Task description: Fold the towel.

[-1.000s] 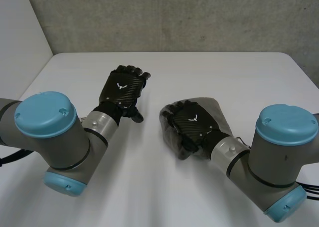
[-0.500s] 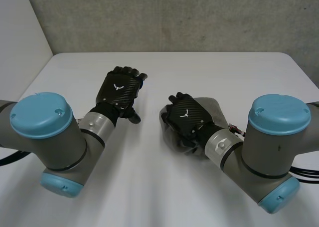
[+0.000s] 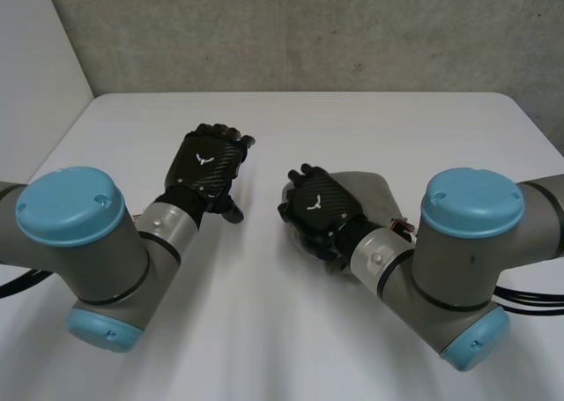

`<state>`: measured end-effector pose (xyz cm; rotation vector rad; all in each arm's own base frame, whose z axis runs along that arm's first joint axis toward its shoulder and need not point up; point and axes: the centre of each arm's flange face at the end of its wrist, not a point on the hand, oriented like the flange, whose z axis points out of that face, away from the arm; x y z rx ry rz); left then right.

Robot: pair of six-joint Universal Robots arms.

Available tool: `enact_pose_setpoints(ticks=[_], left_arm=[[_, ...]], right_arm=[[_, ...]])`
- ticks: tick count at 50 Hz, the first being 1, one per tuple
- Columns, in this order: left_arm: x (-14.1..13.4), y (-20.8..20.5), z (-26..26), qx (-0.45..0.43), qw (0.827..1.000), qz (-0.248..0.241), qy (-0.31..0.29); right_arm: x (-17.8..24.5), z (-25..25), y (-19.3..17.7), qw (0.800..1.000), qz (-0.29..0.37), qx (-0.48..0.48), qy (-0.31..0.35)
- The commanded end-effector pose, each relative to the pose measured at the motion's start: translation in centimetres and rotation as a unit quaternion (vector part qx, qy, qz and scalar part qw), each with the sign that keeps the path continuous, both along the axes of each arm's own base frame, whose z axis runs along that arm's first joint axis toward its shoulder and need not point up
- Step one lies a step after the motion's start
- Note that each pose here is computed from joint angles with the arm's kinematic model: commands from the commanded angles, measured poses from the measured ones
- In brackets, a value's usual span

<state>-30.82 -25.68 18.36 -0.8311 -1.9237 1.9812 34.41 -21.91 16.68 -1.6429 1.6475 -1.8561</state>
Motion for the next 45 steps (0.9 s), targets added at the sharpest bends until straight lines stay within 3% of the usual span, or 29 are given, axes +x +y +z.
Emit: enact_pose_setpoints(ticks=[1,6,18,28,45], left_arm=[[0.3,-0.3,-0.1,0.001,1.000,0.006,-0.001],[0.5,-0.5,-0.1,0.002,1.000,0.009,-0.001],[0.4,-0.4,-0.1,0.001,1.000,0.006,-0.001],[0.4,-0.3,-0.1,0.002,1.000,0.005,-0.001],[0.1,0.0,0.1,-0.001,1.000,0.000,0.001]], right_arm=[[-2.4,2.2,-2.0,0.998,-0.056,-0.002,-0.030],[-7.5,4.1,-5.4,0.988,-0.137,-0.013,-0.064],[-15.5,4.9,-7.4,0.975,-0.211,-0.019,-0.074],[-22.1,2.6,-8.8,0.963,-0.259,0.021,-0.074],[-23.6,1.4,-8.7,0.963,-0.252,0.052,-0.086]])
